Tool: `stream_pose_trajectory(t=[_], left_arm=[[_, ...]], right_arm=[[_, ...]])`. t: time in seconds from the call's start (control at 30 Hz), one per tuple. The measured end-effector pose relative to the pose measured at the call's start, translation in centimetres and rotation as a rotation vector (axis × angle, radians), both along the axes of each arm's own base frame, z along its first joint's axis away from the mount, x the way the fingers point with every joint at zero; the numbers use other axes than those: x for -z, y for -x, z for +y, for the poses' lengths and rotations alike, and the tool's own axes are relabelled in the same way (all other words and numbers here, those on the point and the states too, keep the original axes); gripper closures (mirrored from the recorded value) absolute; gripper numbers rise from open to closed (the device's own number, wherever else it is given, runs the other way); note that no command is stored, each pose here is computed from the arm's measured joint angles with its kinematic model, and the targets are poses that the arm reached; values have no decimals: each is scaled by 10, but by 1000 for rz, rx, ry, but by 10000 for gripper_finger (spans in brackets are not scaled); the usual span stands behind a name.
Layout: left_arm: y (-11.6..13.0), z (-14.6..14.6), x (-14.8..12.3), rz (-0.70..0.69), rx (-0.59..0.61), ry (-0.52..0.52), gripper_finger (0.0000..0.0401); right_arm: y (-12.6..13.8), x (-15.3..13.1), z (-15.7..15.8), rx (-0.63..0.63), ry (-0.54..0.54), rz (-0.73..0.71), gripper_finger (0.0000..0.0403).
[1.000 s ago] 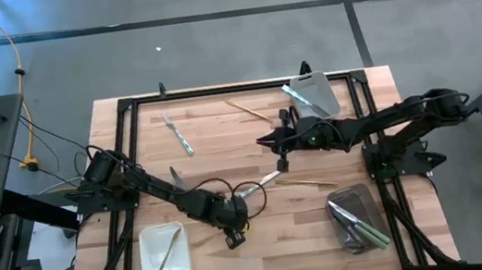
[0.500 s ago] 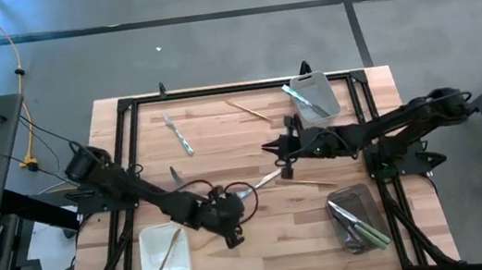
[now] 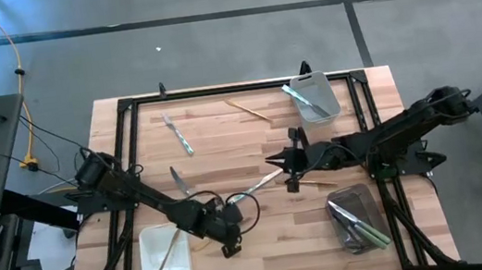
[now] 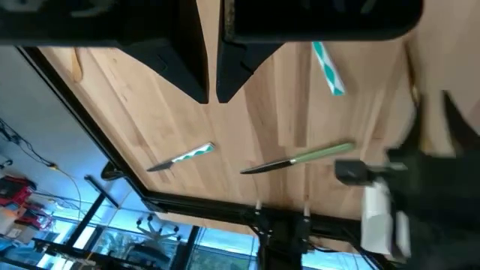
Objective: Sort silverware by color (type)
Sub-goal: Put the gold table knife into the white bin
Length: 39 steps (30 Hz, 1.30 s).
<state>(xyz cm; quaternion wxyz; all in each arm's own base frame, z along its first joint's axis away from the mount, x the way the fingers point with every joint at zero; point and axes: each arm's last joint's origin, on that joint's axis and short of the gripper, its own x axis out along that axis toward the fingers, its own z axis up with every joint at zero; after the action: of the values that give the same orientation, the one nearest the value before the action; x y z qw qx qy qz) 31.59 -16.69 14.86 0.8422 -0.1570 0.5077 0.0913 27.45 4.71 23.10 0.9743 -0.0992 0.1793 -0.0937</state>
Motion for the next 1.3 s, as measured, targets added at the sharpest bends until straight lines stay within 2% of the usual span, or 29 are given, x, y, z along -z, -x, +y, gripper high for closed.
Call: stream_pose_trajectory(t=[0.17, 0.3, 0.47, 0.63, 0.8, 1.17, 1.3], left_arm=[[2, 1, 7, 53, 2, -21, 281], [7, -3, 1, 117, 2, -50, 267], [12, -9, -14, 196, -5, -87, 267], [20, -12, -13, 295, -37, -23, 270], [19, -15, -14, 269, -49, -22, 270], [16, -19, 21, 371, -14, -59, 271], [16, -19, 23, 386, 24, -61, 294]], right_arm=[[2, 0, 9, -10, 8, -6, 390], [3, -1, 13, -7, 17, -9, 390], [3, -1, 15, -11, 15, -9, 390], [3, 0, 15, -10, 14, -9, 390], [3, 0, 15, -11, 14, -9, 390], [3, 0, 15, -10, -2, -11, 390], [3, 0, 15, -8, -9, -13, 390]])
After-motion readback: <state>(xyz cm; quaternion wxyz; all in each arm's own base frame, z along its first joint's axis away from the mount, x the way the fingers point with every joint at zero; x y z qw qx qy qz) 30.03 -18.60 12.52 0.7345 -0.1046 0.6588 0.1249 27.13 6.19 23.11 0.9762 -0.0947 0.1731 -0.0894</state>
